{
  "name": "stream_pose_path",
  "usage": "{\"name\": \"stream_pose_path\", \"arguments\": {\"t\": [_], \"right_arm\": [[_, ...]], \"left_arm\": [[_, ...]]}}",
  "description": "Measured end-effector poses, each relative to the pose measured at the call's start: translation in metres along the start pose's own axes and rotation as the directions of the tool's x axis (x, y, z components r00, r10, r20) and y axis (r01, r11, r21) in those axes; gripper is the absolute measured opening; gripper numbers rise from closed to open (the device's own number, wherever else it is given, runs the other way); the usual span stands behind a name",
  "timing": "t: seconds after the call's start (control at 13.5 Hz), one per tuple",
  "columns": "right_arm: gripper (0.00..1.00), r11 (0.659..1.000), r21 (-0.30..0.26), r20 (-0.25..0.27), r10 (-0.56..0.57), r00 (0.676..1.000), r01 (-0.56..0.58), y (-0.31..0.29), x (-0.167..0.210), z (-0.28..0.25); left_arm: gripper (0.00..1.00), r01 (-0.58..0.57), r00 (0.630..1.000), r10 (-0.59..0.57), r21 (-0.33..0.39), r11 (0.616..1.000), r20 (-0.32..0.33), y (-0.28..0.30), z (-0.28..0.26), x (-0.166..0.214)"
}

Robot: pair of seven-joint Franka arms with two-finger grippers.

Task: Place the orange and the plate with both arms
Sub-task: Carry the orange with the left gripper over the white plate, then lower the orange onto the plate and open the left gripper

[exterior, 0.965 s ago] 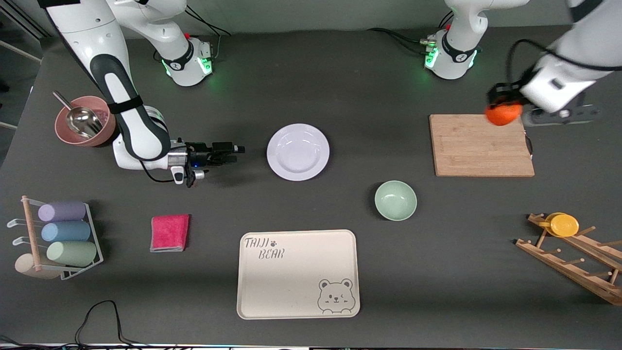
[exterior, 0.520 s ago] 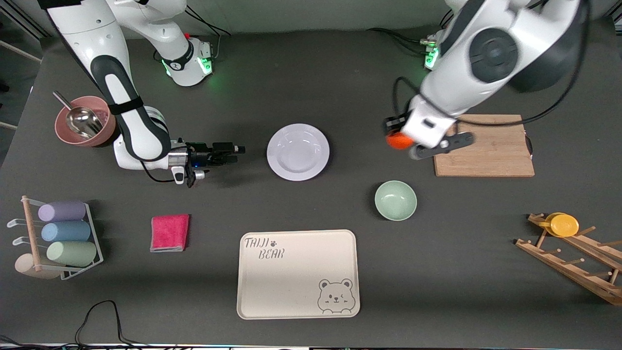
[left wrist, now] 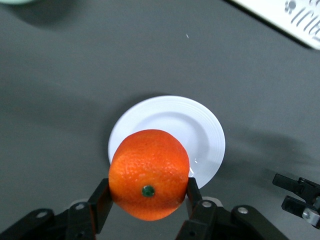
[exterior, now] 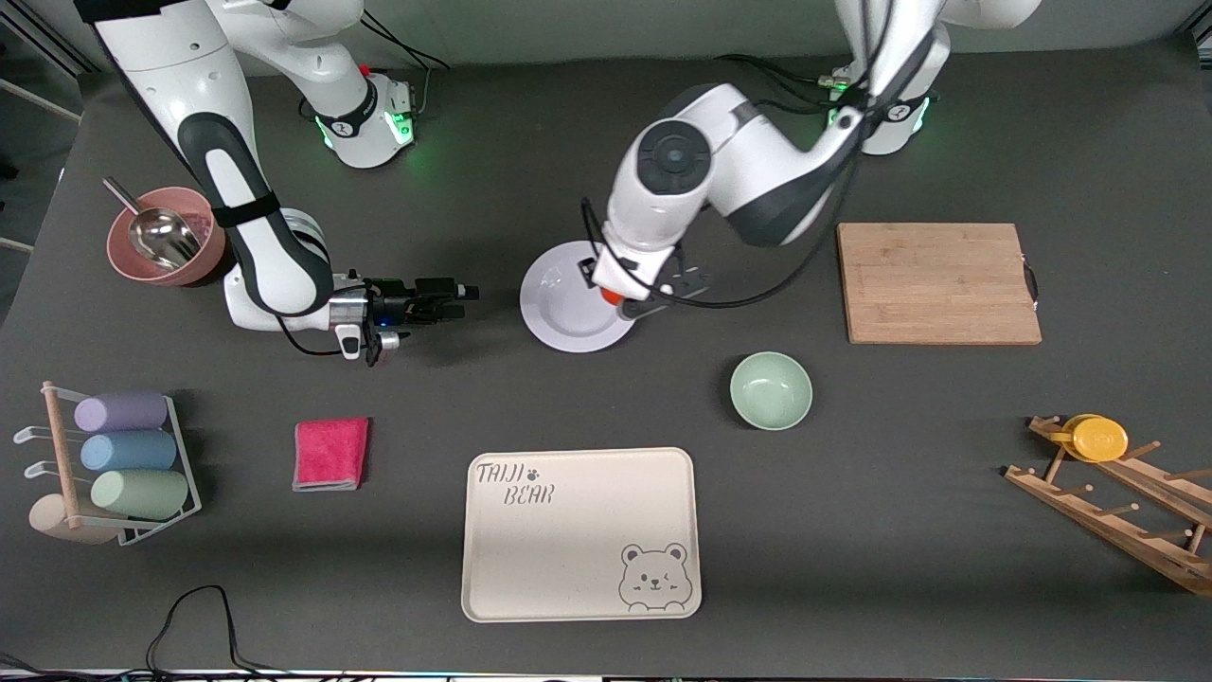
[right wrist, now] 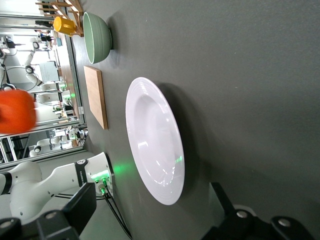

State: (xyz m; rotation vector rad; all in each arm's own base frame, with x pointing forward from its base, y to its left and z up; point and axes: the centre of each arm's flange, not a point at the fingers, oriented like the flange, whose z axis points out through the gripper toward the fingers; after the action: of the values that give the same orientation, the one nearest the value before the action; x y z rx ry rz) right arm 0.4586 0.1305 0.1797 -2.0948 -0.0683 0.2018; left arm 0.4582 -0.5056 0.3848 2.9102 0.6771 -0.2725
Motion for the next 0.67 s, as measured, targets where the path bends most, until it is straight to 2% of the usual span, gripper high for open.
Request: {"name": "stream_pose_path", "arguments": {"t": [0.37, 0.67], "right_arm": [[1.0, 1.0, 0.008, -0.002, -0.003, 1.0, 0.003, 0.008, -0.001, 0.005], [1.0, 1.0, 0.017, -0.01, 0.004, 1.0, -0.004, 0.012, -0.002, 0.008]], "left_arm": [[0.64, 0.036, 0.999, -0.036, -0.006, 0.999, -0.023, 0.022, 0.103, -0.032], [0.64, 0.031, 0.998, -0.031, 0.006, 0.999, -0.048, 0.022, 0.151, -0.049]]}}
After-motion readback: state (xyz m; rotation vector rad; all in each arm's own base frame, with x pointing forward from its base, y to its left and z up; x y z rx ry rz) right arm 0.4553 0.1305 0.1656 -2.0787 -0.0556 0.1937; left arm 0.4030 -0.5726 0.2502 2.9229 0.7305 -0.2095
